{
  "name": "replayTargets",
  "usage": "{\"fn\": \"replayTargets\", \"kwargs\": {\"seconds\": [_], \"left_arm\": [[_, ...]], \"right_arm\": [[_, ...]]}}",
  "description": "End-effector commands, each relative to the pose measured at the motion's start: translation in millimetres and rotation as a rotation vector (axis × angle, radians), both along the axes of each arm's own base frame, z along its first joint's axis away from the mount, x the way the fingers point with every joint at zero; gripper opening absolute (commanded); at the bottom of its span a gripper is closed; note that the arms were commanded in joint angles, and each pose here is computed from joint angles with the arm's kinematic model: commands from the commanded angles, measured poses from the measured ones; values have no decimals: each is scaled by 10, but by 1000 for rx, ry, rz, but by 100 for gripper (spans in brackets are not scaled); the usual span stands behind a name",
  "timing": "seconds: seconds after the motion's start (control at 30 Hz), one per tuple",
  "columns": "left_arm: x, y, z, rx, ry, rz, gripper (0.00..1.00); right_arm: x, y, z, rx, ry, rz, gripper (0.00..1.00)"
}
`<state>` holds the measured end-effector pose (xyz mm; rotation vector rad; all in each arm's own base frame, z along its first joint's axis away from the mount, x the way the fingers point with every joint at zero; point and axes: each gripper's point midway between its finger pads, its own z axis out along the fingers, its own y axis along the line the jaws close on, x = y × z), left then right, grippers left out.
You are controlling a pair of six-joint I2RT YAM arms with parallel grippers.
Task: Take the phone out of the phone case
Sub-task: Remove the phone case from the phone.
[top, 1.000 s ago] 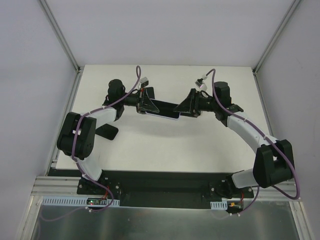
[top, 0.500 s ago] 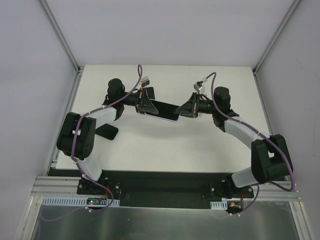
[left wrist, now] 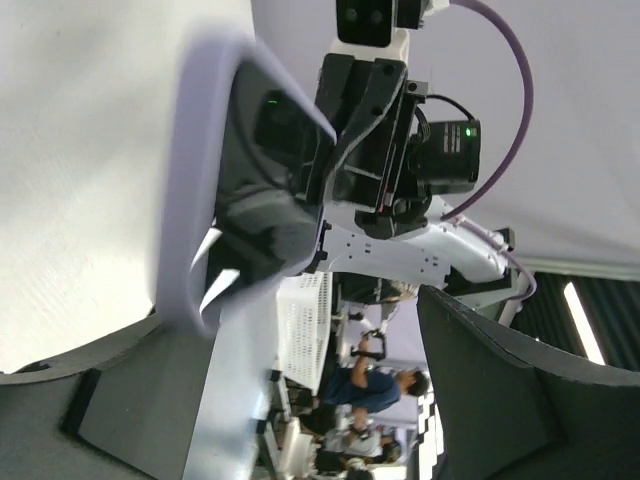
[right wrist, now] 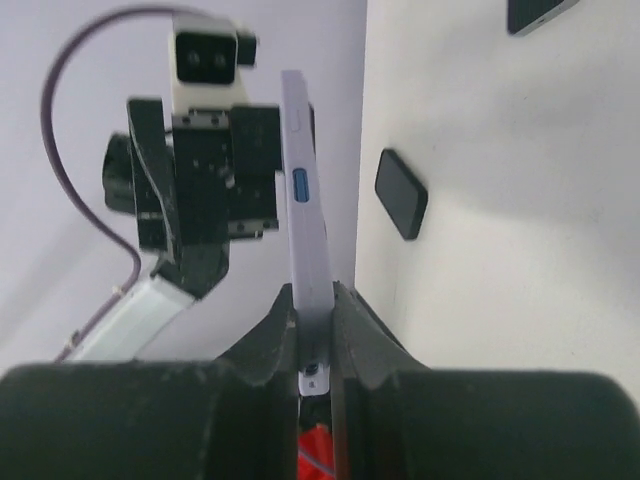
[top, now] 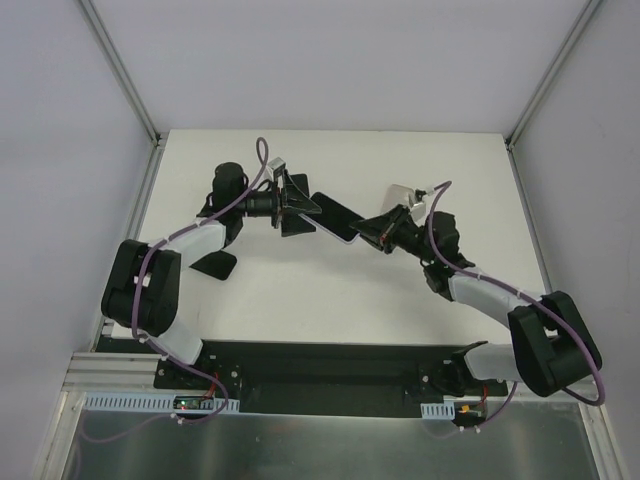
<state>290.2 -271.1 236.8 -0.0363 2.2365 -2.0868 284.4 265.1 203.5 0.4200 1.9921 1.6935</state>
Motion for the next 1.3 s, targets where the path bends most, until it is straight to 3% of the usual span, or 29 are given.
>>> {"fn": "replayTargets", "kwargs": {"seconds": [0.0, 0.37, 0.83, 1.03, 1.27], "left_arm": [[-46, 60, -72, 71, 75, 121, 79], [53, 16, -281, 104, 215, 193, 83], [305, -72, -485, 115, 177, 257, 82], [429, -185, -414, 68, 145, 283, 78], [524, -177, -307, 13, 124, 347, 66]], "right_arm": [[489, -311, 268, 93, -22, -400, 2], [362, 36, 356, 150, 66, -495, 1], [272, 194, 406, 201, 161, -509, 1], [249, 320, 372, 263, 251, -496, 2], [189, 360, 228, 294, 369, -526, 1]]}}
